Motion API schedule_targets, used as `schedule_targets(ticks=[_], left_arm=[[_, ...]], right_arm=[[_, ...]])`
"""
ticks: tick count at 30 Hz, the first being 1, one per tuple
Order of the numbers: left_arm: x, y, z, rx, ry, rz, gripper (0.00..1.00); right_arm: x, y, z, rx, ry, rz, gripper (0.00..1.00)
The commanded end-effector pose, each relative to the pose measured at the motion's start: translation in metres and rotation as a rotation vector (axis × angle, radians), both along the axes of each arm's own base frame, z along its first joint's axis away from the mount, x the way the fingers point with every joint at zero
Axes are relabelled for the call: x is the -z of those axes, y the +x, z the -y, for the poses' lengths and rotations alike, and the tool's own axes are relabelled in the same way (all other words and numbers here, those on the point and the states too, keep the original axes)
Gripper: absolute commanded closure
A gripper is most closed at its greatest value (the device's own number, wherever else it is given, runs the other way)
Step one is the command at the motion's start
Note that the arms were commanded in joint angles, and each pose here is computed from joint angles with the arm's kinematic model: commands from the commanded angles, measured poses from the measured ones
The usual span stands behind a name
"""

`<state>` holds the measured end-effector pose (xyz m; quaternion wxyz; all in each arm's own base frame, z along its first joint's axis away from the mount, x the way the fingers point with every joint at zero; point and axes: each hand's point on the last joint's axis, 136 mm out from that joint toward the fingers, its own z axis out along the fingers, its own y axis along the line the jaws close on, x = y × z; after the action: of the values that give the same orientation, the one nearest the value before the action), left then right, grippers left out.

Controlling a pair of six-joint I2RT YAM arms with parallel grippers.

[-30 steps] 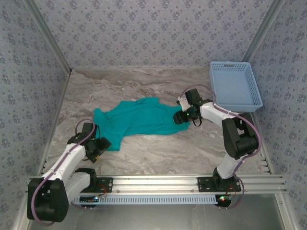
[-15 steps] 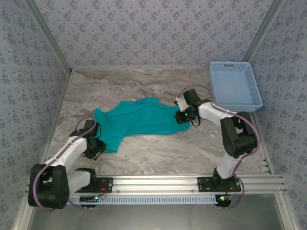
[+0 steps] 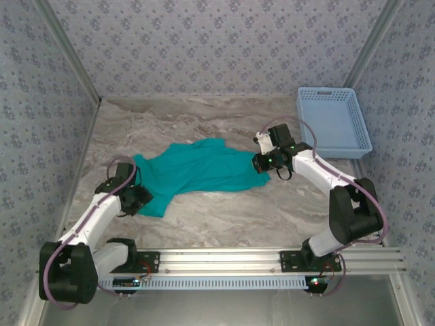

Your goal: Fold the inside-out t-shirt

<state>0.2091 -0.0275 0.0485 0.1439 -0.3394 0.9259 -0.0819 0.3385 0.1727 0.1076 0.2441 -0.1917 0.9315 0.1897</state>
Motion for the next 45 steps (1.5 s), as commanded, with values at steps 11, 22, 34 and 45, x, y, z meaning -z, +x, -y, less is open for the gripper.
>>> schedule_targets(ticks=[11, 22, 34, 45], left_arm=[[0.028, -0.016, 0.002, -0.032, -0.031, -0.088, 0.47], [0.049, -0.022, -0.002, -0.005, 0.011, -0.089, 1.0], [-0.154, 0.049, 0.002, 0.135, 0.053, 0.301, 1.0], [-0.367, 0.046, 0.01, 0.18, 0.067, 0.826, 1.0]], right_arm=[[0.011, -0.018, 0.011, 0.034, -0.004, -0.053, 1.0], [-0.029, -0.01, -0.003, 0.056, 0.194, -0.022, 1.0], [-0.176, 0.032, 0.052, 0.282, 0.236, 0.396, 1.0], [-0.325, -0.038, 0.088, 0.359, 0.24, 0.733, 1.0]])
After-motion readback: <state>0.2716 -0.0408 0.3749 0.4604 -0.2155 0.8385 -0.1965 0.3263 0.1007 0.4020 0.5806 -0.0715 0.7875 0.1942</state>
